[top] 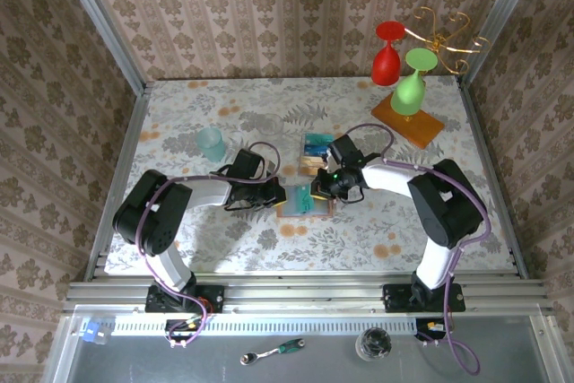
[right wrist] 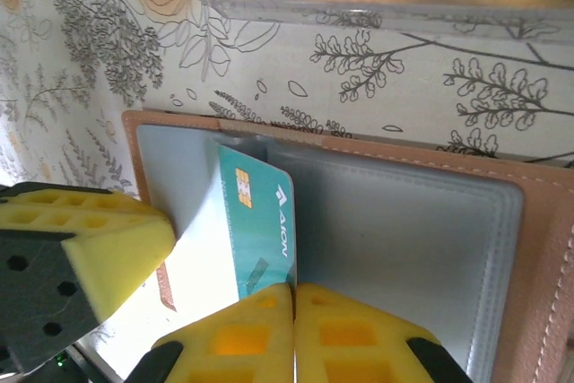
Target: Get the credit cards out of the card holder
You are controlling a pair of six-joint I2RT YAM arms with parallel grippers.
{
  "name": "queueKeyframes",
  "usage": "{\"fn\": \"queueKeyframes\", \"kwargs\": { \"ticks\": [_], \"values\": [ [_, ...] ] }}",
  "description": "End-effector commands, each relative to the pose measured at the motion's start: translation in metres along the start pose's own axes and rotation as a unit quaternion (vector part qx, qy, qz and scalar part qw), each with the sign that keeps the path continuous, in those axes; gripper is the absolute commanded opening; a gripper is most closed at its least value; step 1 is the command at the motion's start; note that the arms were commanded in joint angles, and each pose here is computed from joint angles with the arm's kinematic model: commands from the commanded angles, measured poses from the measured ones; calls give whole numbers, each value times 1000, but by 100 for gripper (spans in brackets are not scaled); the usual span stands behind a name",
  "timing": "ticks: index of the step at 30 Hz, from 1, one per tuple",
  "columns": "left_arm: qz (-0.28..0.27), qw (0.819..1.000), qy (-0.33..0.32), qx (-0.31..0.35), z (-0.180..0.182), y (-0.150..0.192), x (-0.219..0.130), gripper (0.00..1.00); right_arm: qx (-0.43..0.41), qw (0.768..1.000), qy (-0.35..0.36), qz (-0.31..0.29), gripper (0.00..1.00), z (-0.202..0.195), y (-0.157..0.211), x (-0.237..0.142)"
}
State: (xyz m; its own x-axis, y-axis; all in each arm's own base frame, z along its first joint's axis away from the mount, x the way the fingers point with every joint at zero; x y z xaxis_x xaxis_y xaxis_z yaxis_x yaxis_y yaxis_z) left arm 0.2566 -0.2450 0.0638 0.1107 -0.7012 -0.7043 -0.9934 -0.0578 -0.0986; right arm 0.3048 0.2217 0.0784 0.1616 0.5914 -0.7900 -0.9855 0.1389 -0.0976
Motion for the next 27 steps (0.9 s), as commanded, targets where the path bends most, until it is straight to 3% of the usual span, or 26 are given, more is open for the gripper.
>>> {"fn": "queueKeyframes", "kwargs": {
  "ticks": [1,27],
  "values": [
    [14,999,-28,-6,13,3,4,0,-7,1000,-4,-1,8,1,4,-12],
    [9,1000,-1,12,-12,-11,7,0,-98,994,22,-31,0,24,-4,-60]
  ]
}}
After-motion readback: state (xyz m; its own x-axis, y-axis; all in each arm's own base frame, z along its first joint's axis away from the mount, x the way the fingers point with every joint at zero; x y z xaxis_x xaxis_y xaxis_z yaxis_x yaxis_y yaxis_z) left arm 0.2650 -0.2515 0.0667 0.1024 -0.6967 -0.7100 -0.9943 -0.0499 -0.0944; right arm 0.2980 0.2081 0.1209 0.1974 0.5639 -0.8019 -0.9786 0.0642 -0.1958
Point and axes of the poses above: each hand's point on the last joint's axis, 136 mm out from that joint toward the fingers, its own x axis out along the fingers, its own z axis along the line the jaws close on, y = z × x, the point moved 5 cm from there along -x, back along the fingers
